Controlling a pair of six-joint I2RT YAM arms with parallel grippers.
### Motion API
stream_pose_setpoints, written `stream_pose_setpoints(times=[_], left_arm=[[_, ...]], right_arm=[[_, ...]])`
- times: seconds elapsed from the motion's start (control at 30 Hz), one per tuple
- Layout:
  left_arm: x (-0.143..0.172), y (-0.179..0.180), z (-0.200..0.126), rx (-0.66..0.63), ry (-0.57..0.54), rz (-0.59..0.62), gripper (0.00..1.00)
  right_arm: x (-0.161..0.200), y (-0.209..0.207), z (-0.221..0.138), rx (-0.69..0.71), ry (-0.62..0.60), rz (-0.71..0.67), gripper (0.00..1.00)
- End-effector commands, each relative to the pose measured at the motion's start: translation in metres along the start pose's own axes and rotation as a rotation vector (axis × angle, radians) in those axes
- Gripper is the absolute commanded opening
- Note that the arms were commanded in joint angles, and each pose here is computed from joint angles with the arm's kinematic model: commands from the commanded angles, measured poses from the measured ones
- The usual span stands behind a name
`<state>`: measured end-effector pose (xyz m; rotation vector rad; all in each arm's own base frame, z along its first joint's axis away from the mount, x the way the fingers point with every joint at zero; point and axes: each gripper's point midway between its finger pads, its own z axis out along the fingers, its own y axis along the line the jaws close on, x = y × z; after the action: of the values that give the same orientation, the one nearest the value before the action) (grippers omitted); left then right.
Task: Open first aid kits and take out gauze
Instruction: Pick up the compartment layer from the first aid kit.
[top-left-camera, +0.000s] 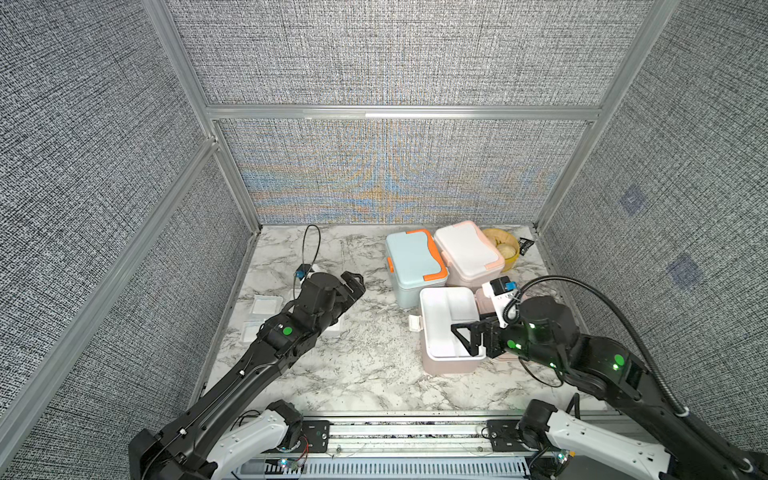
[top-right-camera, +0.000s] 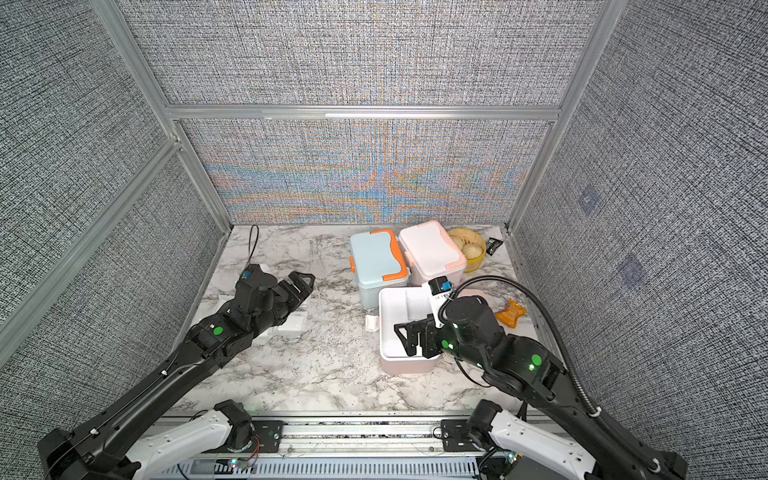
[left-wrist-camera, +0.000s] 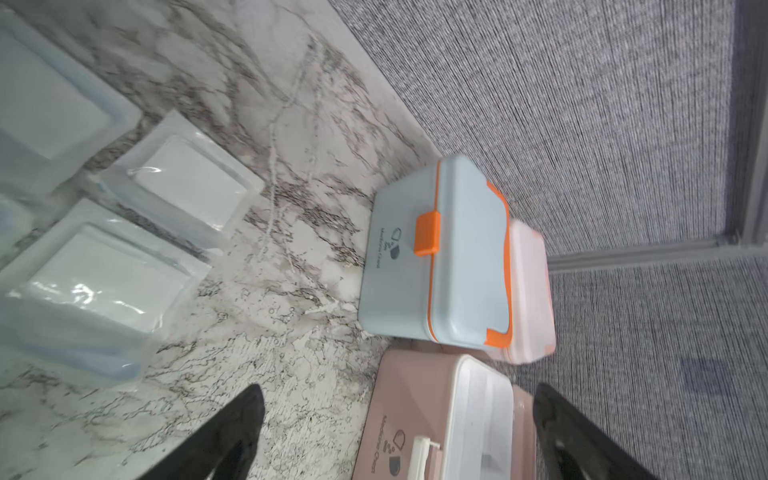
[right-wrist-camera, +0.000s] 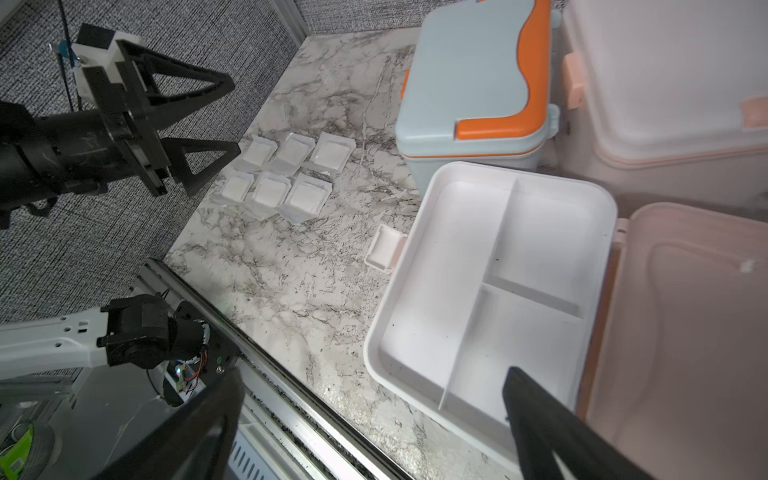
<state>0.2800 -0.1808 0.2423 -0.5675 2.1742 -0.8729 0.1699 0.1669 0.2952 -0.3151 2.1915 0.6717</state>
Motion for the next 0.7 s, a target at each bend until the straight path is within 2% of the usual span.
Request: stream_pose_setpoints(times=[0.0,0.2,0.33,0.47,0.67], left_arm=[[0.021,-0.031,-0.003,0.178,0.104,0.202,1.00],[0.055,-0.064,-0.002,0.379,0.185,0.316,1.00],[0.077,-0.085,-0.003,0.464,0.224,0.423,1.00],[0.095,-0.095,-0.003,0.526,0.229,0.494,1.00],[0.117,-0.105,-0.007,0.707,0.241,0.489,1.00]], right_arm=[[0.005,-0.026,-0.018,0.101,-0.042,0.033,0.99],[0.012,-0.038,-0.036,0.095,-0.112,0.060,0.99],[0.013,-0.045,-0.035,0.137,-0.106,0.049,0.99],[0.024,-0.049,-0.012,0.181,-0.044,0.026,0.99],[0.020,-0.045,0.019,0.216,0.019,-0.026,0.99]])
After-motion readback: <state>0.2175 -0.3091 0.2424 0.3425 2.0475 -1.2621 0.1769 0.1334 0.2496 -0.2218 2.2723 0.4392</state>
